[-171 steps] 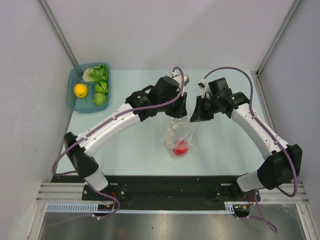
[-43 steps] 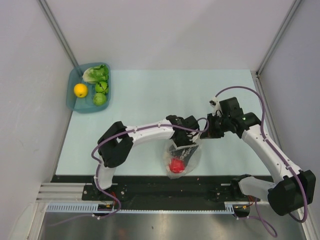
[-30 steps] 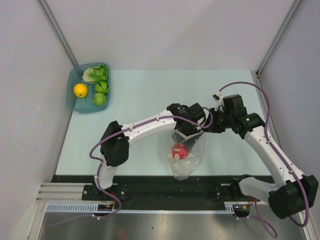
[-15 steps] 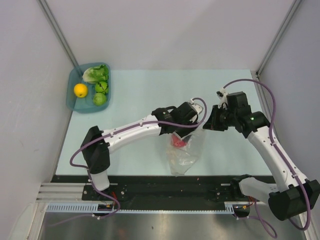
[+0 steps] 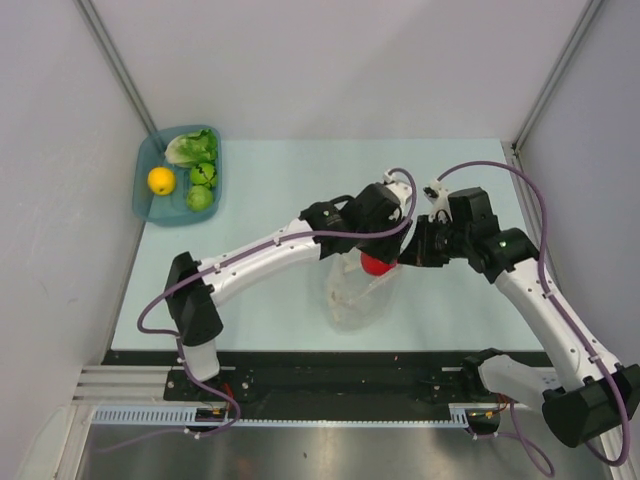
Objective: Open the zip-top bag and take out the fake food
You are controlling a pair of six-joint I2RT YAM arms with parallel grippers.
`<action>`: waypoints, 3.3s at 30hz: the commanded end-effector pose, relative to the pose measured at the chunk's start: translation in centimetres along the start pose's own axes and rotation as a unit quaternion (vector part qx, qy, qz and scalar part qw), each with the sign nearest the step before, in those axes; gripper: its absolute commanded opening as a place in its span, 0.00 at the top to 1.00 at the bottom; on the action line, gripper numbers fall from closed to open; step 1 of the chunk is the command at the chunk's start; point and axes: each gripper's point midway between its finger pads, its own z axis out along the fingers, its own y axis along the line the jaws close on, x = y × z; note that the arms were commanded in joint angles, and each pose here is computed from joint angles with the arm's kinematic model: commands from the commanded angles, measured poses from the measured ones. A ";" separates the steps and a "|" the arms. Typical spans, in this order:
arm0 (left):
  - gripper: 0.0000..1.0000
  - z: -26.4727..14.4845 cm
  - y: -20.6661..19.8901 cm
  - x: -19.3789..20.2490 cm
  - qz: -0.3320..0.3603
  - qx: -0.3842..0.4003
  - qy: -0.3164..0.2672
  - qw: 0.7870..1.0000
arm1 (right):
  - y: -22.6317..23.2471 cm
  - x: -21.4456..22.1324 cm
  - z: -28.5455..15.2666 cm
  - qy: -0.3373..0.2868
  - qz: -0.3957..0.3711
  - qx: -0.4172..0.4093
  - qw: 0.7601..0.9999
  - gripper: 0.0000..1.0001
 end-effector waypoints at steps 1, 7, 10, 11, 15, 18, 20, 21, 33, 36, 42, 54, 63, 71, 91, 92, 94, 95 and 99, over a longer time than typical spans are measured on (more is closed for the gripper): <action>1.00 -3.3 -2.7 -6.2 -0.056 0.083 -0.073 0.992 | -0.3 -0.5 0.6 -0.010 -0.022 0.013 1.000 1.00; 1.00 -7.7 -2.9 -8.3 -0.075 0.150 -0.120 0.978 | -2.6 -0.2 1.1 -0.006 -0.010 0.063 0.998 1.00; 1.00 -11.0 -3.0 -8.9 -0.069 0.193 -0.162 0.965 | -3.3 0.2 1.4 0.000 0.000 0.072 0.997 1.00; 1.00 -12.1 -3.1 -9.5 -0.066 0.207 -0.184 0.959 | -3.4 0.2 1.5 0.001 0.000 0.073 0.997 1.00; 1.00 -15.6 -1.5 -10.2 -0.070 0.222 -0.235 0.944 | -3.8 0.4 1.5 0.000 0.001 0.078 0.997 1.00; 1.00 -18.5 0.5 -11.9 -0.086 0.222 -0.284 0.929 | -3.8 0.3 1.5 0.000 0.001 0.079 0.997 1.00; 1.00 -19.6 2.0 -12.9 -0.108 0.217 -0.310 0.919 | -3.7 0.3 1.4 0.000 0.003 0.078 0.997 1.00; 1.00 -20.3 3.9 -13.6 -0.122 0.201 -0.327 0.915 | -3.6 0.1 1.3 -0.002 0.003 0.077 0.997 1.00; 1.00 -22.8 28.1 -13.7 -0.397 -0.048 -0.451 0.798 | -2.6 -2.1 0.4 -0.006 0.012 0.075 0.997 1.00; 1.00 -22.8 35.6 -9.9 -0.486 -0.168 -0.441 0.736 | -2.9 -2.7 0.6 -0.006 0.014 0.080 0.997 1.00; 1.00 -23.4 46.3 -1.2 -0.612 -0.329 -0.411 0.590 | -3.6 -4.0 1.1 -0.009 0.020 0.091 0.996 1.00; 1.00 -19.7 56.9 10.0 -0.724 -0.393 -0.358 0.439 | -5.7 -7.1 2.4 -0.008 0.016 0.120 0.993 1.00; 1.00 -16.7 60.5 13.0 -0.739 -0.419 -0.320 0.420 | -6.0 -8.3 4.2 -0.013 0.043 0.120 0.992 1.00; 0.68 -13.8 63.0 14.9 -0.753 -0.401 -0.294 0.431 | -6.2 -8.5 4.9 -0.021 0.064 0.125 0.990 1.00; 0.01 -16.0 61.3 6.8 -0.666 -0.353 -0.300 0.584 | -10.4 -11.8 -0.4 -0.088 0.134 0.200 0.967 1.00; 0.00 -15.4 60.4 4.9 -0.649 -0.340 -0.302 0.610 | -11.2 -12.0 -0.4 -0.088 0.144 0.210 0.963 1.00; 0.00 -14.3 58.7 2.6 -0.621 -0.309 -0.299 0.655 | -12.5 -13.4 -1.3 -0.106 0.158 0.225 0.956 1.00; 0.01 -12.8 57.0 2.0 -0.617 -0.295 -0.289 0.670 | -13.3 -13.7 -0.8 -0.101 0.163 0.229 0.955 1.00; 0.01 -9.8 51.7 -1.9 -0.603 -0.209 -0.287 0.715 | -13.2 -15.6 0.7 -0.076 0.160 0.209 0.962 1.00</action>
